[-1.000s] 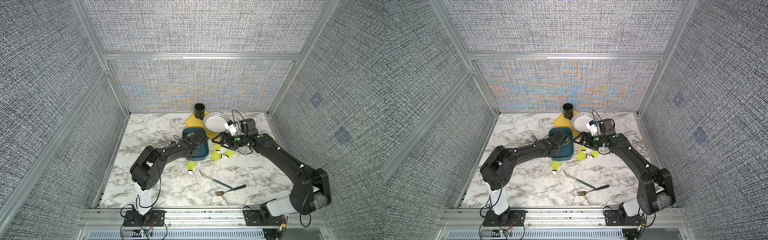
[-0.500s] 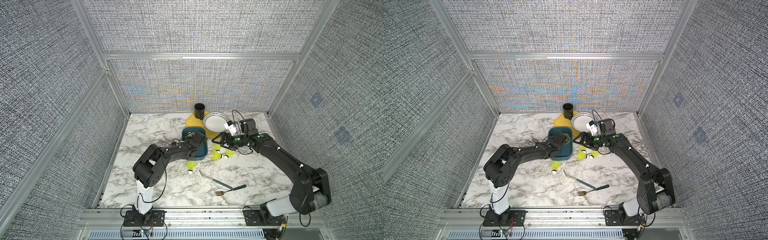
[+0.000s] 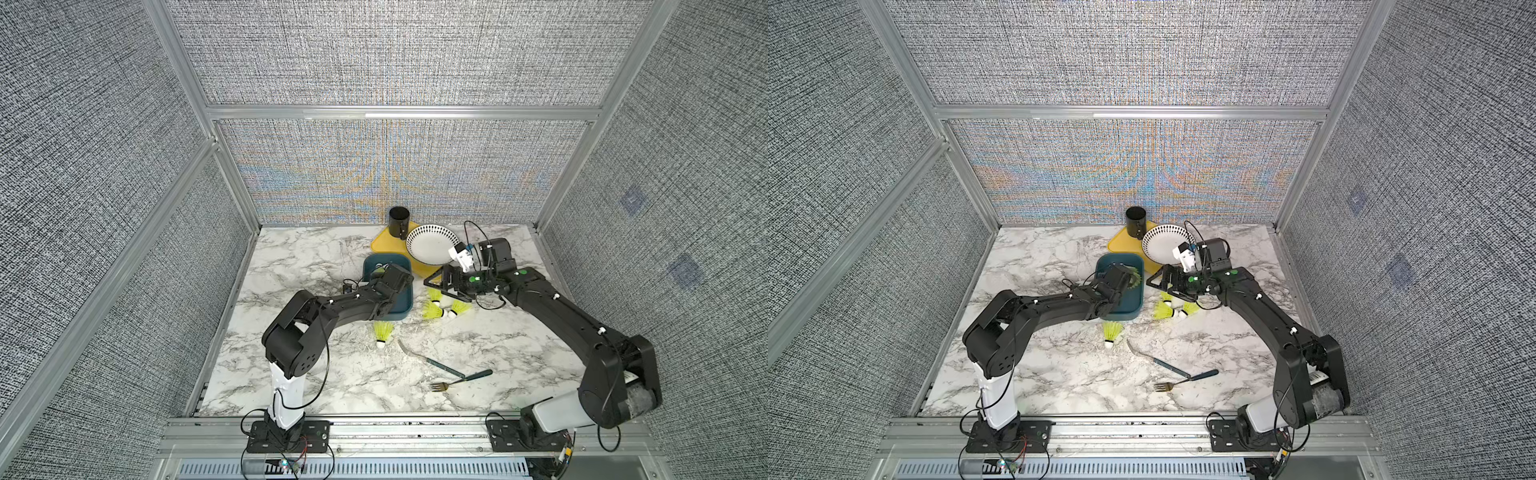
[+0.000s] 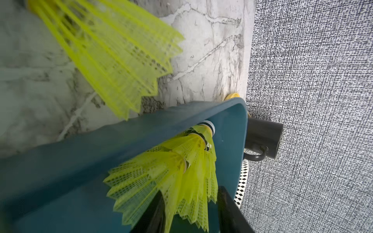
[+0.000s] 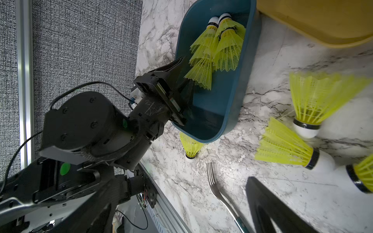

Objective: Put the shuttlecocks into the storage box
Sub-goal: Place the shuttlecock in the storage box.

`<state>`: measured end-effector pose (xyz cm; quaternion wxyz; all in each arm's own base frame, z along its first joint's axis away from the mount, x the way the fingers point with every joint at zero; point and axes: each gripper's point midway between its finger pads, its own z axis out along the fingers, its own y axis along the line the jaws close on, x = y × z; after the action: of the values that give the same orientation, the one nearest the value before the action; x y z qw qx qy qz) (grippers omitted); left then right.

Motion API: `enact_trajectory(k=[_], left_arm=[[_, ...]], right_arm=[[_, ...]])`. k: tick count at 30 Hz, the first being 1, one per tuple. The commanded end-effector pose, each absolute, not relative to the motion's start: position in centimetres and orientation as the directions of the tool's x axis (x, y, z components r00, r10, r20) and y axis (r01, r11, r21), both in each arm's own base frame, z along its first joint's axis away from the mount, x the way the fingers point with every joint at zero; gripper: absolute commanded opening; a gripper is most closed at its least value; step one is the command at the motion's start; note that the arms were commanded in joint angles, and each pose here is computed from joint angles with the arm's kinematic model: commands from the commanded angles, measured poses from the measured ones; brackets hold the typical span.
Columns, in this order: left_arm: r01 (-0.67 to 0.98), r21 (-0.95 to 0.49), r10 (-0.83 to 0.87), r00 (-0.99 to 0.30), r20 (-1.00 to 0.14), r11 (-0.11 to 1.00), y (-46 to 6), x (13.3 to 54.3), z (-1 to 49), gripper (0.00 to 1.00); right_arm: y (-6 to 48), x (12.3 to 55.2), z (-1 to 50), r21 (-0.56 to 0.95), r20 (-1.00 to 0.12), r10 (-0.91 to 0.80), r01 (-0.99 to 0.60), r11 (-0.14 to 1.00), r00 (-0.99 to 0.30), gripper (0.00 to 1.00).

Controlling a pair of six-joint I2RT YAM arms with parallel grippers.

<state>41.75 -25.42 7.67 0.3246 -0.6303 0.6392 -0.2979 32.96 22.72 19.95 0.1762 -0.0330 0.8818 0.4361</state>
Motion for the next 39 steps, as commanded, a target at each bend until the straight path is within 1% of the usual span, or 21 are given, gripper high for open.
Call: enact_trajectory(k=[1, 3, 6, 12, 14, 18, 22, 28, 36, 39], left_arm=[[-0.618, -0.769, -0.987, 0.117, 0.112, -0.160, -25.3, 41.3, 8.0, 0.55], [-0.625, -0.764, -0.987, 0.111, 0.115, -0.159, -25.4, 41.2, 8.1, 0.58], [-0.639, -0.753, -0.988, 0.101, 0.117, -0.155, -25.6, 40.8, 8.2, 0.71], [-0.657, -0.741, -0.990, 0.083, 0.113, -0.140, -25.8, 40.3, 8.9, 0.86], [-0.666, -0.734, -0.991, 0.078, 0.109, -0.133, -25.7, 40.0, 9.0, 0.89], [-0.684, -0.719, -0.992, 0.062, 0.109, -0.121, -25.8, 39.5, 9.3, 0.97], [-0.693, -0.715, -0.994, 0.038, 0.099, -0.098, -25.8, 39.0, 10.0, 1.00], [-0.696, -0.716, -0.996, -0.015, 0.087, -0.052, -25.9, 38.4, 11.2, 1.00], [-0.692, -0.718, -0.988, -0.150, 0.037, 0.078, -25.9, 37.1, 13.7, 1.00], [-0.680, -0.717, -0.976, -0.217, -0.005, 0.155, -25.6, 36.3, 14.7, 1.00]], right_arm=[[22.9, 33.2, 20.1, 0.759, -0.352, 0.093, -0.226, 0.611, -0.931, 0.99], [22.9, 33.2, 20.1, 0.758, -0.353, 0.091, -0.227, 0.612, -0.931, 0.99], [22.9, 33.2, 20.0, 0.757, -0.351, 0.091, -0.226, 0.613, -0.932, 0.99], [22.8, 33.2, 20.0, 0.755, -0.353, 0.087, -0.229, 0.614, -0.932, 0.99], [22.8, 33.2, 20.0, 0.754, -0.354, 0.088, -0.229, 0.615, -0.931, 0.99], [22.7, 33.2, 19.9, 0.751, -0.356, 0.086, -0.230, 0.619, -0.931, 0.99], [22.7, 33.3, 19.9, 0.746, -0.359, 0.084, -0.232, 0.624, -0.929, 0.99], [22.6, 33.6, 20.0, 0.710, -0.391, 0.060, -0.259, 0.655, -0.919, 0.99], [23.5, 33.3, 19.8, 0.654, -0.427, -0.002, -0.310, 0.690, -0.904, 0.99], [24.2, 33.0, 19.6, 0.637, -0.437, -0.032, -0.335, 0.694, -0.899, 0.99]])
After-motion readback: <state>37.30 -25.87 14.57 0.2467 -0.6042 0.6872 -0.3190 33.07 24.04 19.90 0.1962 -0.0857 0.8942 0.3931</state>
